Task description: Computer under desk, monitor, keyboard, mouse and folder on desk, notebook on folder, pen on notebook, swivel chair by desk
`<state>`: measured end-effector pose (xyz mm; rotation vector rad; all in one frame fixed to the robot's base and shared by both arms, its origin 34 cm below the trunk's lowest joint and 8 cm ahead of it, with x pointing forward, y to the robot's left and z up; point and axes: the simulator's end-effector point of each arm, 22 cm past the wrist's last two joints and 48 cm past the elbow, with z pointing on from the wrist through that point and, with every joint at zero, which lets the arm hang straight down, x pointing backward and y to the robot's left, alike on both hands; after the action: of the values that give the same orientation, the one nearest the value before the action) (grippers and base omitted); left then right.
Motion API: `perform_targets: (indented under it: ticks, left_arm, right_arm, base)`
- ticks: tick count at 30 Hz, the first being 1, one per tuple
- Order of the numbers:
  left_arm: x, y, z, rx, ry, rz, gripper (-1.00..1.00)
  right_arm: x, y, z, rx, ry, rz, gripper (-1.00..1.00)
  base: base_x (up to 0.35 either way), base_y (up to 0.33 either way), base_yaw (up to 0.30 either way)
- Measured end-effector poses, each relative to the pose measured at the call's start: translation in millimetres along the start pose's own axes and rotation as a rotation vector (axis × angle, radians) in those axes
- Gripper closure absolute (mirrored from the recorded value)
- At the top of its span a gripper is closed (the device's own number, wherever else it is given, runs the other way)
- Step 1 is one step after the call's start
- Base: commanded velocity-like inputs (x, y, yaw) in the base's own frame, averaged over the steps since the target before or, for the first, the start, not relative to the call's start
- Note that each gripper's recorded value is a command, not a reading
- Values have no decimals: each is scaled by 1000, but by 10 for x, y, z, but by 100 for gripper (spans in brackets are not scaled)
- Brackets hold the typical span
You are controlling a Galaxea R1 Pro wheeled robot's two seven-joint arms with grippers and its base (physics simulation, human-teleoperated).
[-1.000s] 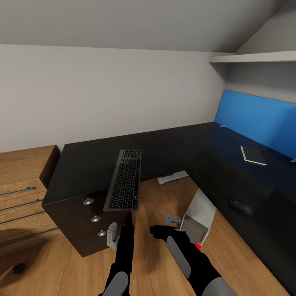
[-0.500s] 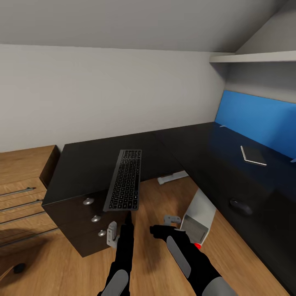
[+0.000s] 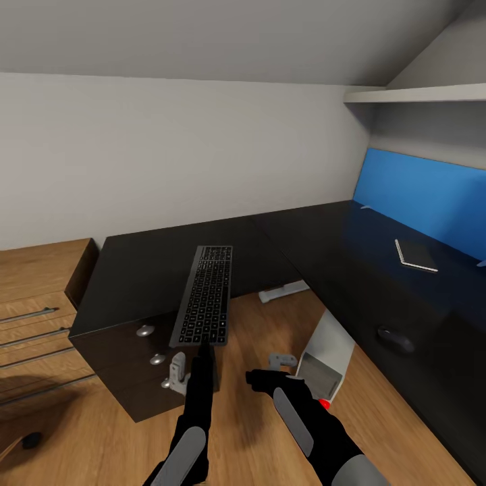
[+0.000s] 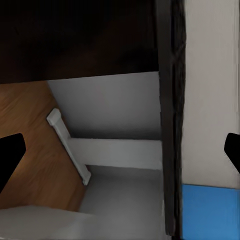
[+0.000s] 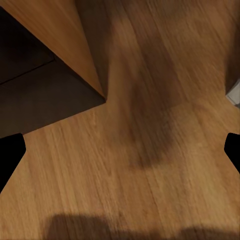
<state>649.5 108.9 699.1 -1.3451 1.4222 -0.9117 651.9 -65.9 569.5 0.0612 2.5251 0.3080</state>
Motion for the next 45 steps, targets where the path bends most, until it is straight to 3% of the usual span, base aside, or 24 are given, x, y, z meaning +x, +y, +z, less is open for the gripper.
perform_targets:
  ticks: [14, 45]
  left_arm:
    - [11, -325, 168, 64, -1, -1, -100]
    - [-278, -307, 261, 56, -58, -17, -100]
  right_arm:
    - [-9, 6, -3, -1, -2, 0, -100]
    - [-32, 23, -17, -5, -8, -4, -100]
  base:
    - [0, 0, 0]
    - [0, 0, 0]
